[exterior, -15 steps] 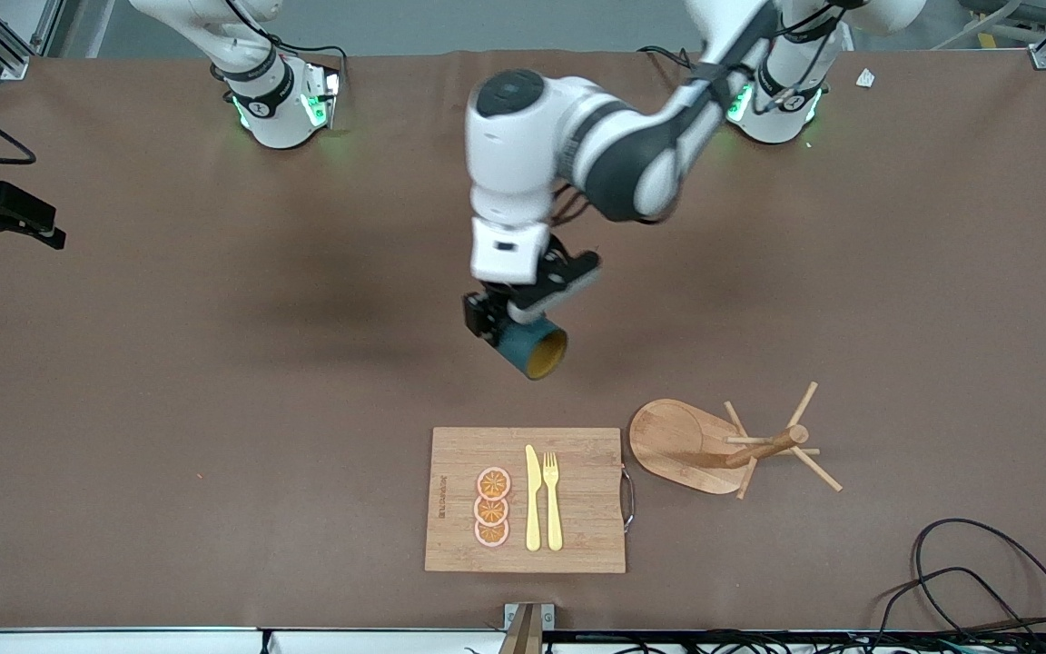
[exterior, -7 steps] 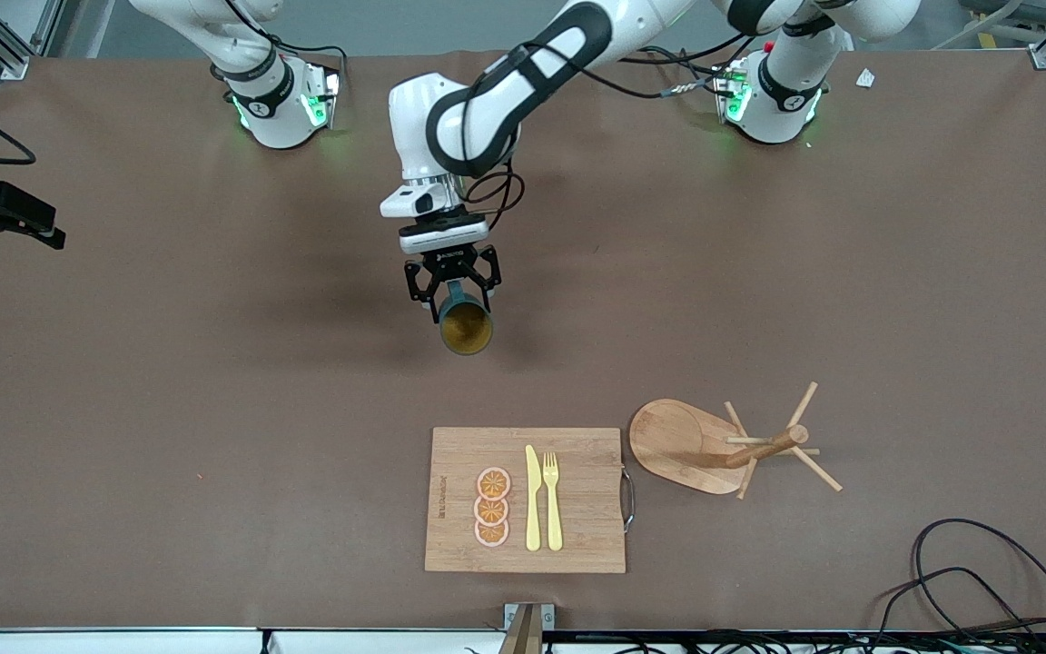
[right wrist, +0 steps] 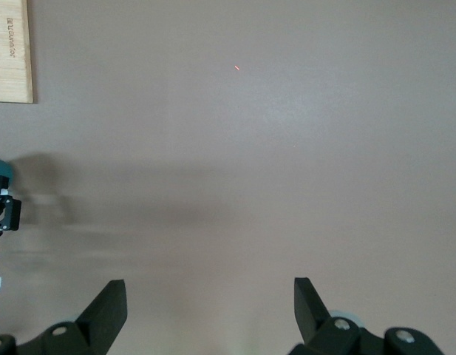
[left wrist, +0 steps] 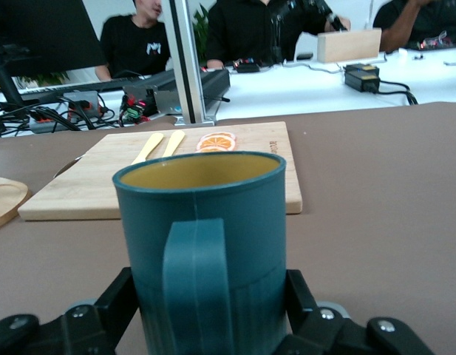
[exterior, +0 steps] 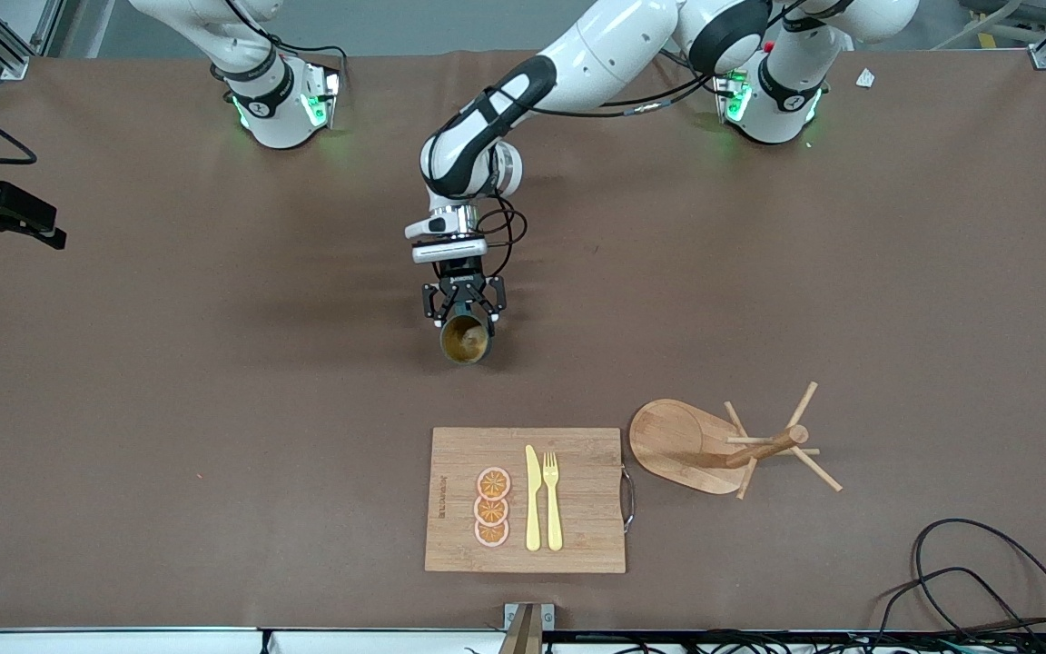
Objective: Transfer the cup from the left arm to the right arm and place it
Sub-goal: 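Lift the mug off the stand and carry it toward the table middle, then lower the mug onto the table and open the left gripper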
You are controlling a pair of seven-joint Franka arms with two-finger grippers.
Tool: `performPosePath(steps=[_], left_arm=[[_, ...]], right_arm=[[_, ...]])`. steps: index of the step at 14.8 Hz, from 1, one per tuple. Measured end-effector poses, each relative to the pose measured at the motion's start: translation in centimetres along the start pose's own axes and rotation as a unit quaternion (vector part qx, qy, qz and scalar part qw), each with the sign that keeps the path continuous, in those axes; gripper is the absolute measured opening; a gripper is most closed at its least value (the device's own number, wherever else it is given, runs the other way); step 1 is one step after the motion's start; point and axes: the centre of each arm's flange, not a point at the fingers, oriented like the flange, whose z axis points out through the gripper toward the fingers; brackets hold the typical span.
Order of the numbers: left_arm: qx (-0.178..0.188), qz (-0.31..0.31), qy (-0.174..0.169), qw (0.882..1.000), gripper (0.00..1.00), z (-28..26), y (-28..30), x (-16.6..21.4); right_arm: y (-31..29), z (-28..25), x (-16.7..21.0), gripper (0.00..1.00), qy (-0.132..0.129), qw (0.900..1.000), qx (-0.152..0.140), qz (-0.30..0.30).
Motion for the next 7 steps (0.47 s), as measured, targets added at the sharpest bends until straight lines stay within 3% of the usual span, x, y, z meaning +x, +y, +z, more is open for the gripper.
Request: performPosePath(steps=[7], left_arm=[[-0.004, -0.011, 0.052, 0.999, 0.85, -1.0, -0.1, -4.7]], right_arm=[[-0.1, 0.0, 0.0, 1.0, 0.0, 1.0, 0.0, -0.001]])
